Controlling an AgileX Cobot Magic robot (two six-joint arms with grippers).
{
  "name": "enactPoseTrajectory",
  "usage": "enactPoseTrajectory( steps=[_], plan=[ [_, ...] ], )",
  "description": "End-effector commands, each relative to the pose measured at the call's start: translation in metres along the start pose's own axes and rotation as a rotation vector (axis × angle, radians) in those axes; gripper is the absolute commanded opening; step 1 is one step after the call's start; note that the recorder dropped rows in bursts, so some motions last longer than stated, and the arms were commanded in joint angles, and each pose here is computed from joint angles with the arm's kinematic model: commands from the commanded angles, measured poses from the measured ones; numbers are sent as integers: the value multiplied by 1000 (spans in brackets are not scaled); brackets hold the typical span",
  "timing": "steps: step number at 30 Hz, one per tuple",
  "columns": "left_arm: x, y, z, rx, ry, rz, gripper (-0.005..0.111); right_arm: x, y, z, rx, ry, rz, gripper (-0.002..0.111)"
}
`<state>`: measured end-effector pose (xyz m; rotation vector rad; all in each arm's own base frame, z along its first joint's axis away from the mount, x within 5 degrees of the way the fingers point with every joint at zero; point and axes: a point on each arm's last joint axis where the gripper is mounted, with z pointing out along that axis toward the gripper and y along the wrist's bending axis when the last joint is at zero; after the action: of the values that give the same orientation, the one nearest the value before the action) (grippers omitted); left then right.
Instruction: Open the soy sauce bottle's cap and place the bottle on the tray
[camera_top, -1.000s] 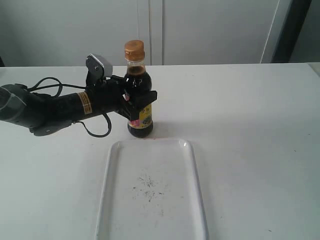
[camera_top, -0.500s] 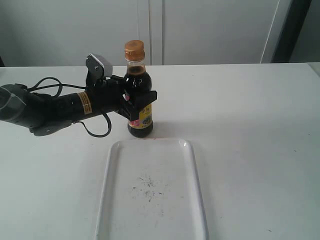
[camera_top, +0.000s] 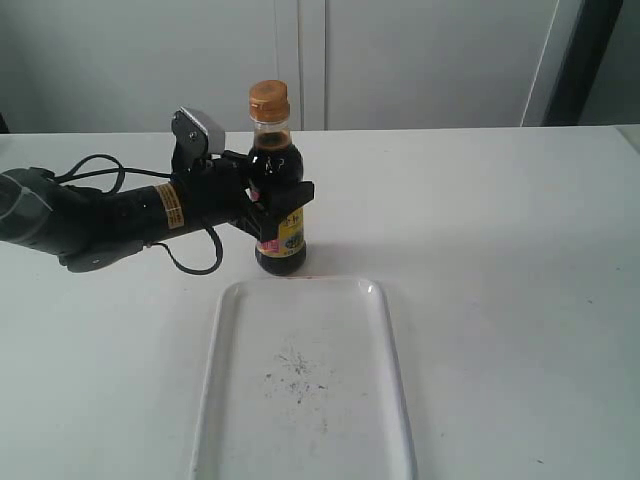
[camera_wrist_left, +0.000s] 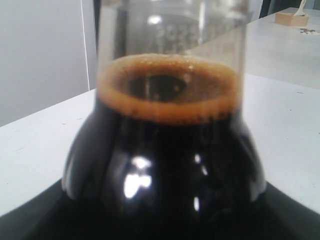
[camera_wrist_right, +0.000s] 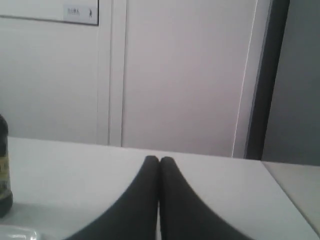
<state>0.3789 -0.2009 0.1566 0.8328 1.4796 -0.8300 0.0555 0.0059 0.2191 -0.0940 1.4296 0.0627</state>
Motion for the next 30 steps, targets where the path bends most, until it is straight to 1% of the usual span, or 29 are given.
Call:
enactPoseTrajectory(
  steps=[1, 3, 4, 8, 11, 13, 21, 30],
  plan=[
    [-1, 0, 1, 4, 0, 18, 0, -9, 0, -1, -8, -108, 222, 0],
    [-1, 0, 1, 4, 0, 18, 0, -12, 0, -1, -20, -150, 309, 0],
    [-1, 0, 1, 4, 0, 18, 0, -15, 0, -2, -28, -183, 315, 0],
    [0, 0, 1, 1, 6, 18, 0, -26, 1, -4, -50, -298, 307, 0],
    [0, 0, 1, -3, 11, 18, 0, -45, 0, -8, -53, -383, 254, 0],
    [0, 0, 1, -3, 11, 18, 0, -56, 0, -8, -51, -408, 230, 0],
    [0, 0, 1, -3, 11, 18, 0, -97, -1, 14, -49, -375, 233, 0],
    [0, 0, 1, -3, 11, 18, 0, -134, -2, 59, -48, -306, 213, 0]
  ],
)
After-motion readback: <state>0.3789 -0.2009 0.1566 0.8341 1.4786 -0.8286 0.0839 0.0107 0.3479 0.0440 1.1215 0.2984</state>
